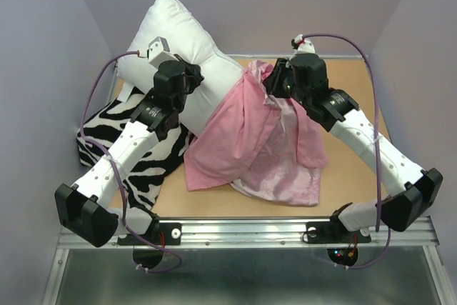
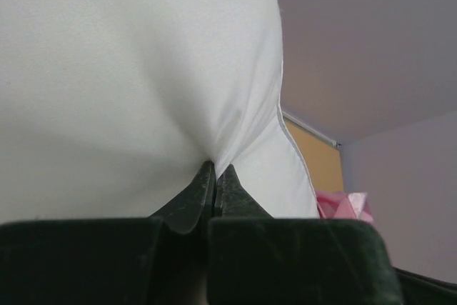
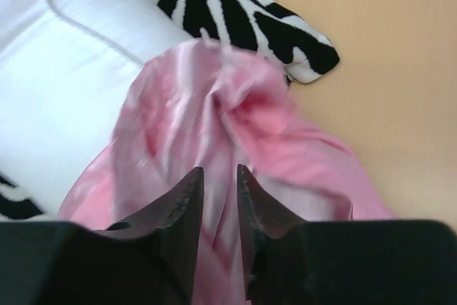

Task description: Remove the pillowcase from the pillow

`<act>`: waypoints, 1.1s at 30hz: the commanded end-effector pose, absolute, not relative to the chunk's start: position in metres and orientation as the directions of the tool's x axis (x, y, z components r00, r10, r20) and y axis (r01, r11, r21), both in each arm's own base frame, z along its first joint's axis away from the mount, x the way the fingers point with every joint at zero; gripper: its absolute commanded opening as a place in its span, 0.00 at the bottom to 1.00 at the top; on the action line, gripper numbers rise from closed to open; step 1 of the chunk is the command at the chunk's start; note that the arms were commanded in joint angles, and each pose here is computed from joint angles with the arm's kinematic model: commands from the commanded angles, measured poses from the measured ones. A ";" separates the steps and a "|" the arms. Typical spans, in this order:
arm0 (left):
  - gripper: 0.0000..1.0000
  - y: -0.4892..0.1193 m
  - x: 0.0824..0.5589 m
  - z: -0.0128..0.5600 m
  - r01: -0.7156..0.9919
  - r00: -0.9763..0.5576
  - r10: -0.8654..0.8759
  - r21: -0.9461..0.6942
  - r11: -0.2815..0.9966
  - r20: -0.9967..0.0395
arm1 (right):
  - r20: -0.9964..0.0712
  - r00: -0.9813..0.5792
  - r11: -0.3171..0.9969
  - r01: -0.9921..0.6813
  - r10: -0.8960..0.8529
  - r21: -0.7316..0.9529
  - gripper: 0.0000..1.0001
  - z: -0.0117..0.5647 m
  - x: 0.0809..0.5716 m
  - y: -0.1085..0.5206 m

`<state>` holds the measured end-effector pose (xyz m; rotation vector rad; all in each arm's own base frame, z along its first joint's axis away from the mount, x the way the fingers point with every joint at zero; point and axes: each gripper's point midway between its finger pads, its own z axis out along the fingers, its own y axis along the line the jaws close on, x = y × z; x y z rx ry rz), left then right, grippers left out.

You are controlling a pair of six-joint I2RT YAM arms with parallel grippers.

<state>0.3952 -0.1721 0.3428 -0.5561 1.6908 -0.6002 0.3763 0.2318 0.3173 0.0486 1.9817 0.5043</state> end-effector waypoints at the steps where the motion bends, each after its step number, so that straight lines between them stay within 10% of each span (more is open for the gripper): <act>1: 0.00 -0.144 0.398 0.417 -0.007 0.015 -0.683 -0.683 0.730 -0.730 | -0.869 -0.411 0.902 -0.200 0.277 0.382 0.39 0.344 0.356 0.212; 11: 0.00 -0.149 0.399 0.414 0.023 0.012 -0.702 -0.701 0.713 -0.713 | -0.841 -0.485 0.868 -0.282 0.238 0.409 0.79 0.317 0.306 0.205; 23: 0.00 -0.150 0.401 0.422 0.036 0.025 -0.693 -0.692 0.721 -0.721 | -0.844 -0.472 0.816 -0.363 0.256 0.450 0.82 0.325 0.314 0.228; 27: 0.00 -0.152 0.402 0.425 0.046 0.026 -0.698 -0.697 0.716 -0.716 | -0.818 -0.513 0.761 -0.414 0.259 0.500 0.70 0.325 0.308 0.245; 33: 0.00 -0.151 0.406 0.443 0.059 0.060 -0.695 -0.692 0.719 -0.717 | -0.801 -0.538 0.794 -0.351 0.263 0.496 0.18 0.300 0.306 0.235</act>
